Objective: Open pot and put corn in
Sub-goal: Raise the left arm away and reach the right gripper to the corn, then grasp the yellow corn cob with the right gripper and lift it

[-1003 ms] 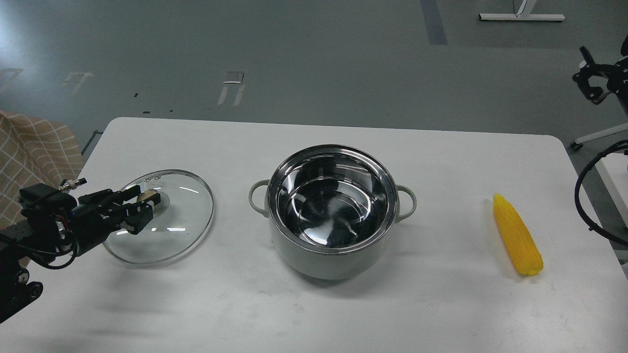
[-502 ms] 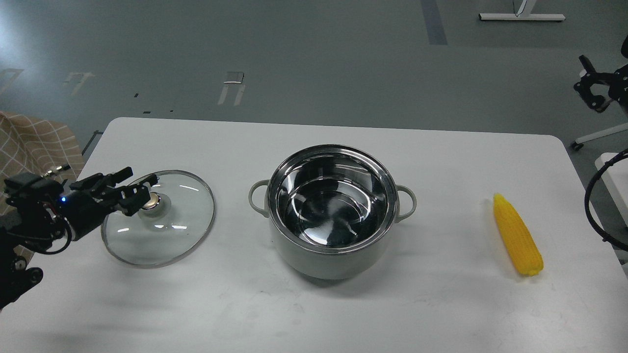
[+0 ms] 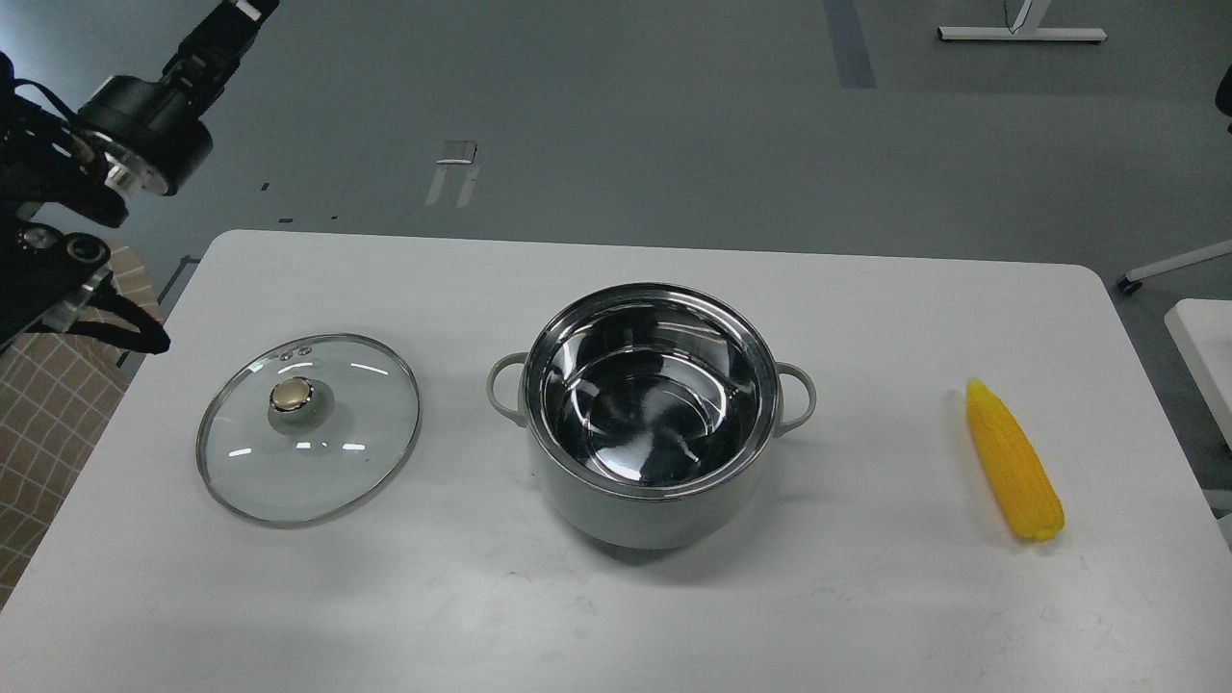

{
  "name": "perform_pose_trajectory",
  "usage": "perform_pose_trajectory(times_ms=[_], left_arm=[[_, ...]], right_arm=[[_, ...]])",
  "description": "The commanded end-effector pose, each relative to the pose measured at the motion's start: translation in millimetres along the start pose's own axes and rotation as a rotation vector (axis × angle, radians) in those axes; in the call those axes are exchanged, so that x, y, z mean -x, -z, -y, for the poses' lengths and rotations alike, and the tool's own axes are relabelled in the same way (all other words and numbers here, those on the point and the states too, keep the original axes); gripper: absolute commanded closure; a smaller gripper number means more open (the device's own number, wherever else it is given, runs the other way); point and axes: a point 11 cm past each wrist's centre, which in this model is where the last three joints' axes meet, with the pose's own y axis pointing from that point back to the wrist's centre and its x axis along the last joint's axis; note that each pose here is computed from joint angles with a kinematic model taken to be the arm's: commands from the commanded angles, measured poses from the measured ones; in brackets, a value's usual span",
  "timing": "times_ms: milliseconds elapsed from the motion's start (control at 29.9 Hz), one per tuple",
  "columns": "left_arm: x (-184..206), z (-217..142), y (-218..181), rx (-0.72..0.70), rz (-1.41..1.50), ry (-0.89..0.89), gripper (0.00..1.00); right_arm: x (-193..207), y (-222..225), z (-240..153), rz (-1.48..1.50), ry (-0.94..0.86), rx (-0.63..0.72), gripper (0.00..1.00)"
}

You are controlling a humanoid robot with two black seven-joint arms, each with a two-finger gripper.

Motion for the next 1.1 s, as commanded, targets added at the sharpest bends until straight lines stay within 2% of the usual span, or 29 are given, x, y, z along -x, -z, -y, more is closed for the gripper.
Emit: perform_pose_trajectory(times_ms=[0, 100, 167, 301, 435, 702, 869, 970, 1003, 1070], left_arm=[[-13.1, 17.6, -12.1, 0.047, -0.290, -0.089, 0.22], [-28.1, 24.1, -9.6, 0.075, -0.485, -0.157, 0.17], [-23.4, 35.8, -4.4, 0.103, -0.652, -0.192, 0.13], [-32.4, 39.2, -2.2, 0.143, -0.772, -0.234, 0.10], [-41.3, 38.2, -5.5, 0.190, -0.880, -0.261, 0.09], [-10.8, 49.4, -1.4, 0.110, -0.937, -0.188, 0.08], [-7.0, 50.6, -1.8, 0.110, -0.941, -0.180, 0.08], [-6.4, 50.6, -1.8, 0.109, -0.938, -0.176, 0.08], [-5.4, 50.3, -0.9, 0.106, -0.937, -0.174, 0.08], [-4.6, 49.8, 0.5, 0.101, -0.936, -0.174, 0.08]], right_arm=[[18.5, -6.1, 1.8, -0.279, 0.053, 0.101, 0.00], [36.4, -20.1, 0.2, -0.449, 0.107, 0.172, 0.00], [60.9, -34.8, -1.4, -0.578, 0.183, 0.220, 0.00], [93.1, -55.0, -3.6, -0.721, 0.294, 0.272, 0.00], [127.6, -102.8, -12.3, -0.918, 0.451, 0.390, 0.00], [160.9, -152.3, -31.8, -1.013, 0.624, 0.487, 0.04], [165.7, -167.8, -43.2, -1.001, 0.651, 0.525, 0.06], [166.3, -175.2, -47.3, -1.003, 0.656, 0.549, 0.18], [167.6, -179.1, -47.6, -1.014, 0.657, 0.566, 0.27], [170.2, -187.2, -49.2, -1.010, 0.656, 0.592, 0.36]])
